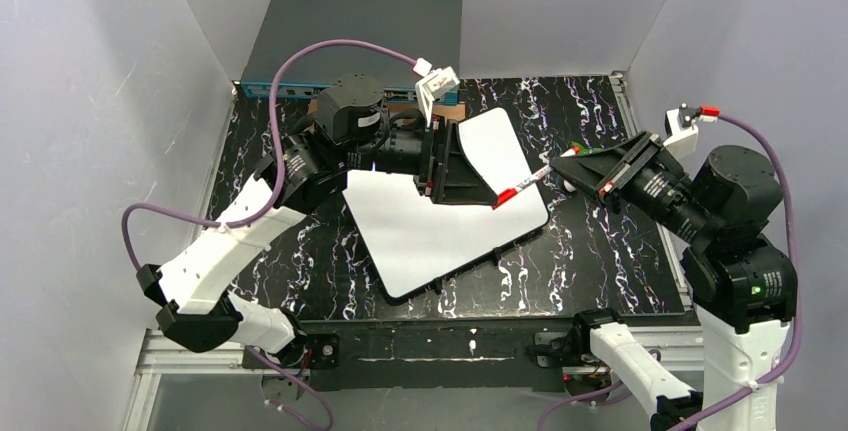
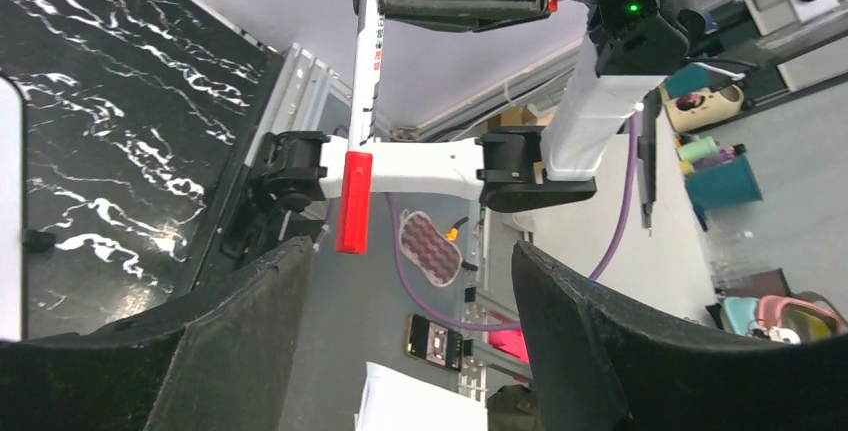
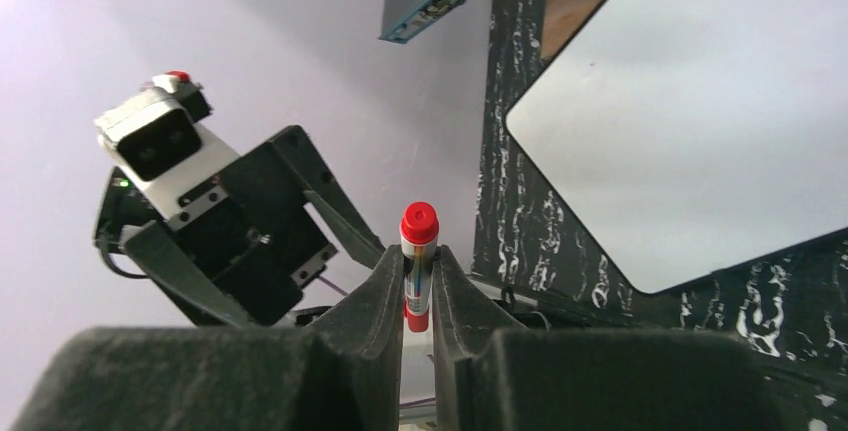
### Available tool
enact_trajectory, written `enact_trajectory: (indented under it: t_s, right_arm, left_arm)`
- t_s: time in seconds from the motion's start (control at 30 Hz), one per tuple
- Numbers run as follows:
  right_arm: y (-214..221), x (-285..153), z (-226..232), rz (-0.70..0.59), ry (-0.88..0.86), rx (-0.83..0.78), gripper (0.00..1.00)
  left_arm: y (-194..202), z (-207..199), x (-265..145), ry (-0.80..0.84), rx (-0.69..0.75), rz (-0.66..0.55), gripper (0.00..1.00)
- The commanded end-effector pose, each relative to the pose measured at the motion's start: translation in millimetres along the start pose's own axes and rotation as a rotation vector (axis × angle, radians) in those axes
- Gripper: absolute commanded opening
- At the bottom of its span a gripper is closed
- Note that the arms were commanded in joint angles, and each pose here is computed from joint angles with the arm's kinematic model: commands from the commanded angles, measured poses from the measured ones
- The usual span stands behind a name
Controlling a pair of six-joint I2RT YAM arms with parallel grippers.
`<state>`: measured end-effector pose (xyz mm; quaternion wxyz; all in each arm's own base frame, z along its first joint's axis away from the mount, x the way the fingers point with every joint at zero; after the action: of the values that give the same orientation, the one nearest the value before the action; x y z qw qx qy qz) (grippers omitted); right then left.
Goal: Write a sentence on the whiteboard
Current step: Pass from the right arm to the left
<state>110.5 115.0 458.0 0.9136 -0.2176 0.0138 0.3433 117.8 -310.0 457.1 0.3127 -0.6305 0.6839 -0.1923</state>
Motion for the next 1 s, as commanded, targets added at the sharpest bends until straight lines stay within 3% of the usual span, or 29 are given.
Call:
enact_trajectory:
  t_s: [0.0,0.4,0.5,0.77,0.93,0.97]
  right_arm:
    - [-9,-2,34,0.013,-0.102,0.005,0.01]
    - [-9,0,37,0.028,-0.129,0.008,0.01]
    - [-9,0,40,0.033,-0.145,0.001,0.01]
    - [-9,2,36,0.03,-0.139,-0.001,0.01]
    - [-5,6,33,0.054,-0.179,-0.03,0.02]
    - [-4,5,35,0.059,-0.212,-0.044,0.15]
  left_arm:
    - [-7,-19,0,0.112,0.01,0.001,0.7]
    - [-7,-14,26,0.156,-0.016,0.066,0.58]
    - [-6,-11,31,0.15,-0.019,0.072,0.49]
    - [-6,-13,32,0.156,-0.024,0.065,0.0]
    - [-6,-16,28,0.162,-0.026,0.043,0.0]
    - [-6,-17,28,0.167,-0.03,0.043,0.0]
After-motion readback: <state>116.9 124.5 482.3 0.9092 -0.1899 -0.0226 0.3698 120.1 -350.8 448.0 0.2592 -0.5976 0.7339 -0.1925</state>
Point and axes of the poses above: each gripper's point midway between its finger pads, its own x axis out along the fingers, its own z axis along the line the jaws close on, y = z × x, the point moved 5 cm from there along -x, back along the fingers, and after that the axes turned 1 degree about -x, right-handed, at the moved point
